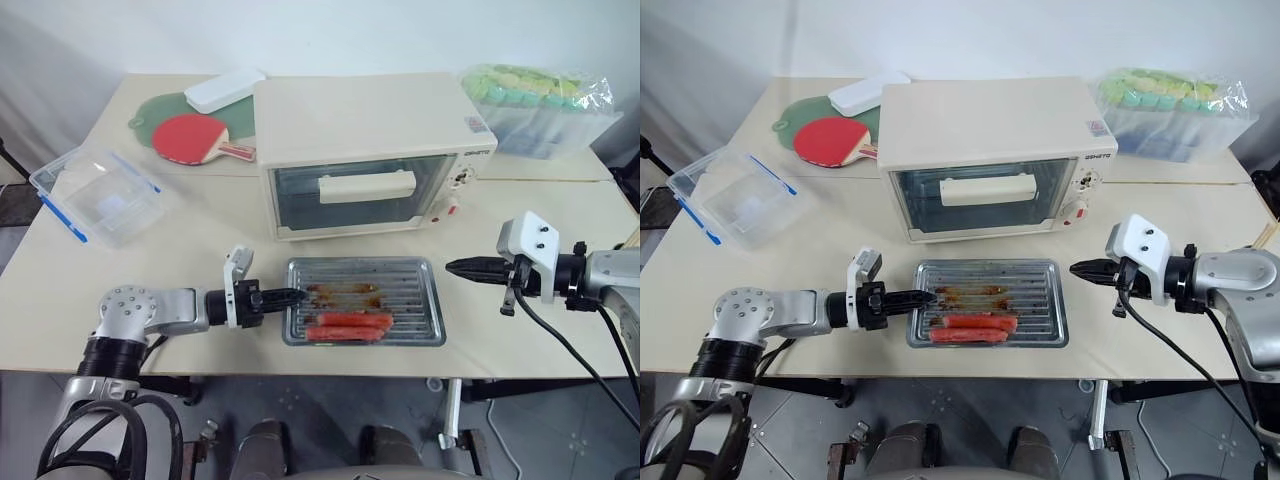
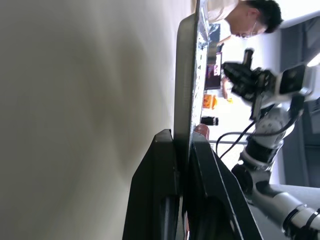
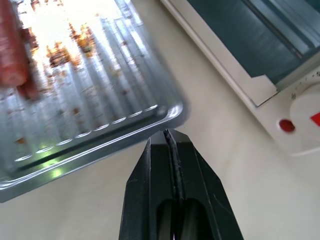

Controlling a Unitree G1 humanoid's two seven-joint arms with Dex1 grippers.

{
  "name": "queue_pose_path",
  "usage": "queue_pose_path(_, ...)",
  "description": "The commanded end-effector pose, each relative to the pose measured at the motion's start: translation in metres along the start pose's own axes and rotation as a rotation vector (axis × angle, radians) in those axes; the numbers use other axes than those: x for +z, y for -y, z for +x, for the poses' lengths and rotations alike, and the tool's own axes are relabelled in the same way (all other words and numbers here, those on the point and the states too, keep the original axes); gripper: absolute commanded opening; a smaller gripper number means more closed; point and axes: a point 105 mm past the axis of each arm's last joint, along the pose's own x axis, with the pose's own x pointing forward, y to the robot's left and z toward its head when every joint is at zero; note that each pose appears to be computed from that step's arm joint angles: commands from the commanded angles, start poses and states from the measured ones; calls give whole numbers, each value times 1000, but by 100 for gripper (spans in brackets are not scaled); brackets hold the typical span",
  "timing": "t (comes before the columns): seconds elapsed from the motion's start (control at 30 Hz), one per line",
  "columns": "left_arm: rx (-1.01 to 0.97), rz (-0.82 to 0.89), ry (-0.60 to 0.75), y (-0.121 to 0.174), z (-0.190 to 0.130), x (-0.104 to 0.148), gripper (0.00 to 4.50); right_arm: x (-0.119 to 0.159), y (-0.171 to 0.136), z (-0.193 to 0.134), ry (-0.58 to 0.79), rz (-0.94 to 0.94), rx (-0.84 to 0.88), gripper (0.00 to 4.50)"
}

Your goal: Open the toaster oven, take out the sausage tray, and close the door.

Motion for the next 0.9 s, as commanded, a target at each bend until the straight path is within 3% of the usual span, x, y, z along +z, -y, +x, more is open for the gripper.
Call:
queue_pose_path(0.03,9,-36,-12,-12,10,-1,0,12,5,-11,10,-44,-38,1)
queue_pose_path(0.07,59,-32,-32,-21,15,-4,0,12,5,-11,12,-51,-44,1)
queue_pose_path(0.27,93,-52,-80,-29,26,-5,176,15,11,-12,19,-68,-70,0)
queue_pose_path(0.57,116,-17,-38,-26,14,10,436,15,13,-12,19,-70,-75,0)
queue_pose_path(0.7,176,21,6,-25,-12,19,446,12,12,-13,11,-63,-66,0)
queue_pose_path(0.9,335,215,45,-16,-60,31,446,4,15,-12,11,-42,-29,0)
